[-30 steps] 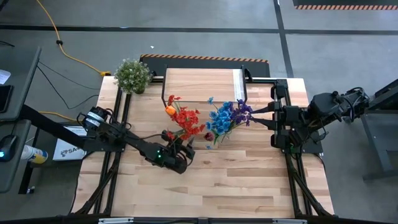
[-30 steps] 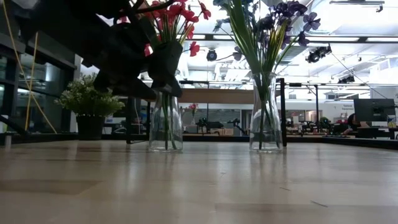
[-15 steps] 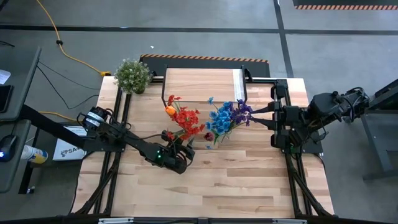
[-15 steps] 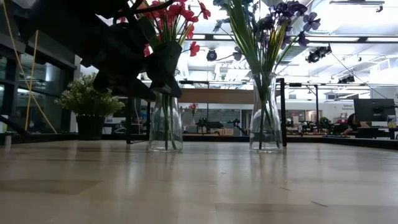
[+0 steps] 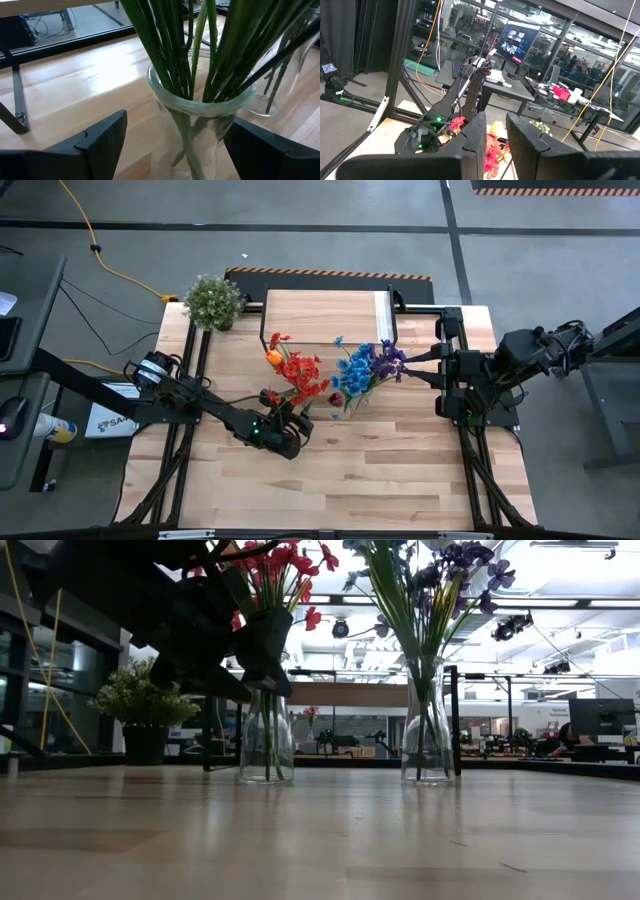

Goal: Pick and place flowers into a vace then onto a shelf
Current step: Put the left transparent vase with flowers on the shelf

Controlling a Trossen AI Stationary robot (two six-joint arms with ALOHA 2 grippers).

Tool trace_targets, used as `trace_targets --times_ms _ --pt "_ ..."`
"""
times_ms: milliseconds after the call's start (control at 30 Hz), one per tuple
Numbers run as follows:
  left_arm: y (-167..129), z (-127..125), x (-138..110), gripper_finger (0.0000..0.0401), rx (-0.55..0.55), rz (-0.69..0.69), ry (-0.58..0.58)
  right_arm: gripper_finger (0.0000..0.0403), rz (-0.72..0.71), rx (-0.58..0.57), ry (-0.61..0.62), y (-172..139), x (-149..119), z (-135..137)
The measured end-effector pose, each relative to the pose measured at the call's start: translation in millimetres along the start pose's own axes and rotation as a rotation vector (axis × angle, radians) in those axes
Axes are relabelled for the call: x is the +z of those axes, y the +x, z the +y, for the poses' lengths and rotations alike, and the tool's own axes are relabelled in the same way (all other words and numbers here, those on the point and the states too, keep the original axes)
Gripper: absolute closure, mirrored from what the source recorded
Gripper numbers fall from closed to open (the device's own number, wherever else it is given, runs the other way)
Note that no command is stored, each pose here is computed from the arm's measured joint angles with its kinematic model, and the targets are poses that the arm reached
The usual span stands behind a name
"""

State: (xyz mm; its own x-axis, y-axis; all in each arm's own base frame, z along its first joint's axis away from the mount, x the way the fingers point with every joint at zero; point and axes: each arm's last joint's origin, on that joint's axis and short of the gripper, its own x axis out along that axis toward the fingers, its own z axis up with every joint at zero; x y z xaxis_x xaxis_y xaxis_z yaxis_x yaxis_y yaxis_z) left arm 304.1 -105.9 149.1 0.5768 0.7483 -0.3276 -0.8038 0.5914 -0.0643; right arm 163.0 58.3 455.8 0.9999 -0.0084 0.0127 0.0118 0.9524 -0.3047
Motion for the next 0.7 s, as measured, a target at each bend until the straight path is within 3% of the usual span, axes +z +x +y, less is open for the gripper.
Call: trace_targets --times_ms 433,567,700 --pt "13.7 3.1 3.9 0.0059 0.005 0.051 -0.027 0.0336 0.000 0.000 0.001 0.0 0.0 0.0" --pt "13.3 2.6 3.8 0.0102 -0.001 0.054 -0.030 0.0336 0.000 0.000 0.000 0.0 0.0 0.0" --pt "13.5 1.2 4.8 0.0172 -0.009 0.049 -0.041 0.0336 0.000 0.000 0.000 0.0 0.0 0.0"
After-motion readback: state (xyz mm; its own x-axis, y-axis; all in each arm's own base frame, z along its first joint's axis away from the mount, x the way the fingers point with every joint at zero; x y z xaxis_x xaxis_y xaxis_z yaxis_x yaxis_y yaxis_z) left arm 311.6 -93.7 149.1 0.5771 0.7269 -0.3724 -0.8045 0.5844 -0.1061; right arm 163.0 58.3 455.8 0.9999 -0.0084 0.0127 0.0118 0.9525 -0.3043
